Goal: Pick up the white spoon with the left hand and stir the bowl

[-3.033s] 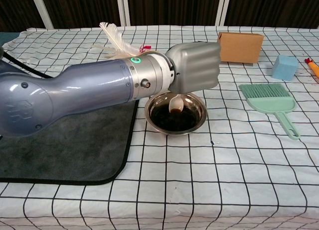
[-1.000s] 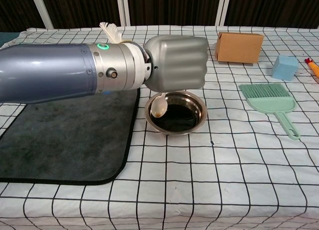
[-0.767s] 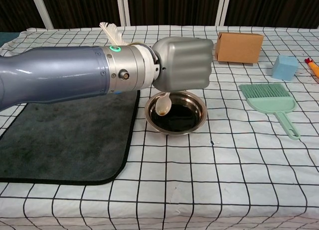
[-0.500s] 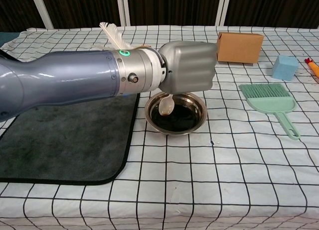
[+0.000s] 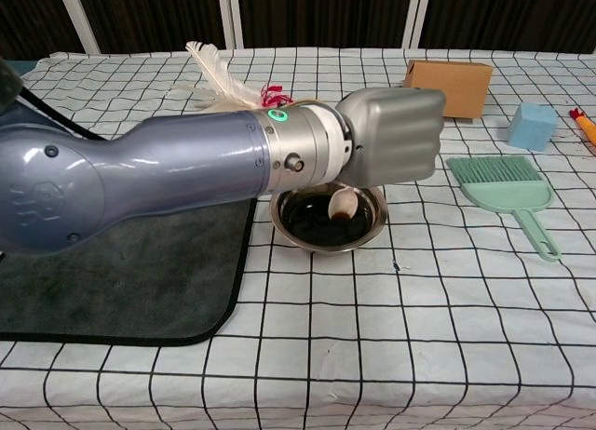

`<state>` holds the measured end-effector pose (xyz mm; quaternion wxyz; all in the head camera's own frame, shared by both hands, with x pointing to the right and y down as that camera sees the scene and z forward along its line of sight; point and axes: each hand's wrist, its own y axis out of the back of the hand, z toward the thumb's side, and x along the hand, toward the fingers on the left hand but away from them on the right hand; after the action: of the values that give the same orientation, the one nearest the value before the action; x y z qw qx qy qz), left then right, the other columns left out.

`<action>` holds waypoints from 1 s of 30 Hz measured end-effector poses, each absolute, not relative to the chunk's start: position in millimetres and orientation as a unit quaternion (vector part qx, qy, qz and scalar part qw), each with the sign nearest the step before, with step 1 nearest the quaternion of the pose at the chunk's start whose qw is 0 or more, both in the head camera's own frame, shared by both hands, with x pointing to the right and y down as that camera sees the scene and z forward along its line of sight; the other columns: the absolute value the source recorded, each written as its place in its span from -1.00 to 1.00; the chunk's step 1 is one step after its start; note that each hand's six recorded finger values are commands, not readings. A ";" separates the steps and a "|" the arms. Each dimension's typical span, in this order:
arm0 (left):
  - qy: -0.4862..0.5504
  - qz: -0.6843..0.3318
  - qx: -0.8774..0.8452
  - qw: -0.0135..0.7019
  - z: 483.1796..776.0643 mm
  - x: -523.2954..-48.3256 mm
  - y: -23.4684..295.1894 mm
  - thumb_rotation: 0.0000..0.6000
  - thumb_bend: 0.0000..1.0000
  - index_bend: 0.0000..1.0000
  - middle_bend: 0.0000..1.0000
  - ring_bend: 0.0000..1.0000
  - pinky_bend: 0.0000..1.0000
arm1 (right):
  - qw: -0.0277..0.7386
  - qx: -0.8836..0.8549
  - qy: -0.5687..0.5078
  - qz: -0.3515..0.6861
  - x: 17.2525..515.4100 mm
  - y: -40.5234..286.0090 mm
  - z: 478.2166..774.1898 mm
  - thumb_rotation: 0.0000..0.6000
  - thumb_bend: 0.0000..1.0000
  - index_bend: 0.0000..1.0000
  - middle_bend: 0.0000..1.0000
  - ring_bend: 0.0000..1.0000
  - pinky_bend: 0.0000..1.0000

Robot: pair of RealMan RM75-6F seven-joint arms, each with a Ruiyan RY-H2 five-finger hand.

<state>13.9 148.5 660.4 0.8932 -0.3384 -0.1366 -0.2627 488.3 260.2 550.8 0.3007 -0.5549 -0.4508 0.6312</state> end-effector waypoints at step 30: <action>-0.141 -0.229 -0.392 0.880 637.0 4.9 191.0 1.00 0.03 0.54 0.97 0.84 0.74 | 0.302 -0.555 -0.450 0.630 487.3 260.6 551.5 1.00 -0.56 -1.00 -0.77 -0.64 -0.49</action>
<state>4.9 191.0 637.0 0.8798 -0.3922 -0.1409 -0.2288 487.3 260.6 551.5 0.3021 -0.5554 -0.4504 0.6304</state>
